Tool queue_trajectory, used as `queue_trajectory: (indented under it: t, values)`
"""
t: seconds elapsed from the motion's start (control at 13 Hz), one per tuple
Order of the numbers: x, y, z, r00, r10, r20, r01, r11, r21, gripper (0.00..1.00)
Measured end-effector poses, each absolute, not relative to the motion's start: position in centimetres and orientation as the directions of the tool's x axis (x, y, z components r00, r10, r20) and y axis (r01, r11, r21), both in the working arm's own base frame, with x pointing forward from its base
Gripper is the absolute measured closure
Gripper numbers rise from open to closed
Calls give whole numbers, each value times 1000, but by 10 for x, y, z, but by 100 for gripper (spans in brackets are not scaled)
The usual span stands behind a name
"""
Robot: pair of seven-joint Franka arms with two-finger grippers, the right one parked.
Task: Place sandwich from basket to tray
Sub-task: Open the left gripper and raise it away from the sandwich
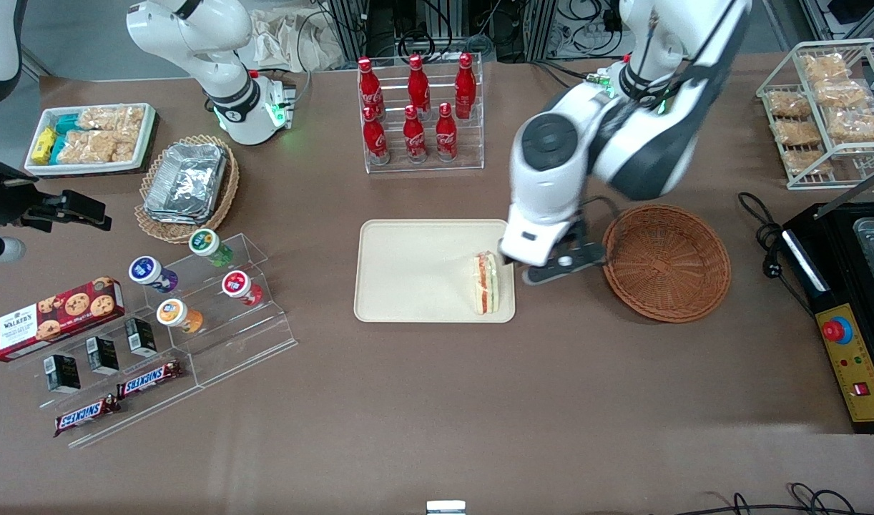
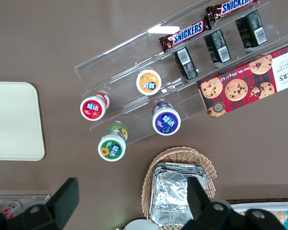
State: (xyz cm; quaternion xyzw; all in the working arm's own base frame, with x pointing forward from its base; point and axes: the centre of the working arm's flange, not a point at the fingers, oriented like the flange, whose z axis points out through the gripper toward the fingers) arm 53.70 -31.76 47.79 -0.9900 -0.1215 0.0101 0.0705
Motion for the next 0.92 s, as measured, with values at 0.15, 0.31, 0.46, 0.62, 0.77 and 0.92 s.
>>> queue_trajectory:
  t: [0.15, 0.31, 0.46, 0.62, 0.77, 0.92]
  values:
    - [541, -254, 523, 980, 196, -26, 191, -972, -137, 0]
    - [536, -198, 557, 990, 135, -33, 131, -986, -106, 0]
    - [527, -138, 584, 998, 54, -41, 51, -996, -75, 0]
    - [522, -82, 595, 997, -47, -62, -50, -997, -53, 0]
    - [526, -41, 597, 989, -132, -68, -135, -990, -39, 0]
    - [531, -24, 602, 986, -155, -60, -158, -987, -35, 0]
